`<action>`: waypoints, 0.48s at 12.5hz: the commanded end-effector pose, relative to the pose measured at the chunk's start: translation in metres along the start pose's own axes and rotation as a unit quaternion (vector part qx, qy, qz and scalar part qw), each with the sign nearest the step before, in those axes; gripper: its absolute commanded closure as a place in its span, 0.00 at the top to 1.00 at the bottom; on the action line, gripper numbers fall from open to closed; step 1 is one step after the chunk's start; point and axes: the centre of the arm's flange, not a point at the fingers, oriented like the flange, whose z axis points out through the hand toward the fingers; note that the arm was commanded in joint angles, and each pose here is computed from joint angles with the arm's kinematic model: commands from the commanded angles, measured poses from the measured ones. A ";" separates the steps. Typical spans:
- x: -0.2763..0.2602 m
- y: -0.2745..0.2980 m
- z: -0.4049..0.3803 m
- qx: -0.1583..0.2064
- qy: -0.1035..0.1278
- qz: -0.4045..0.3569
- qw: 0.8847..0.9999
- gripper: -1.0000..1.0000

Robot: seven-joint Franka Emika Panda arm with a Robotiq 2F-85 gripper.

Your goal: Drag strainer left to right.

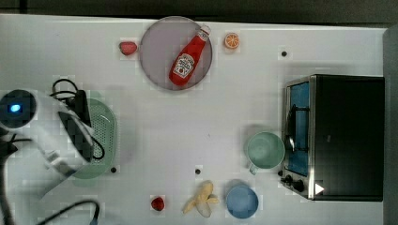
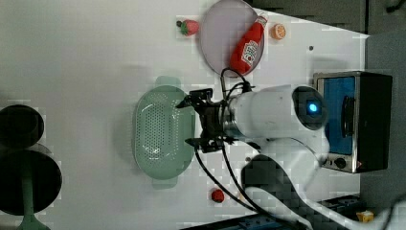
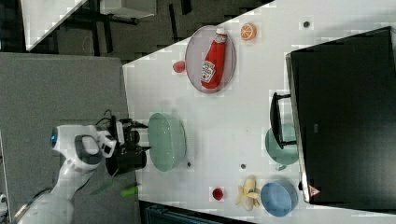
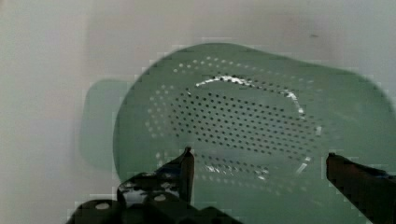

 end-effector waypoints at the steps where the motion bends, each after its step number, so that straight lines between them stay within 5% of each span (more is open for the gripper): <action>1: 0.010 -0.001 0.048 -0.005 -0.020 0.083 0.996 1.00; 6: 0.041 0.010 0.101 0.003 0.001 0.064 0.998 1.00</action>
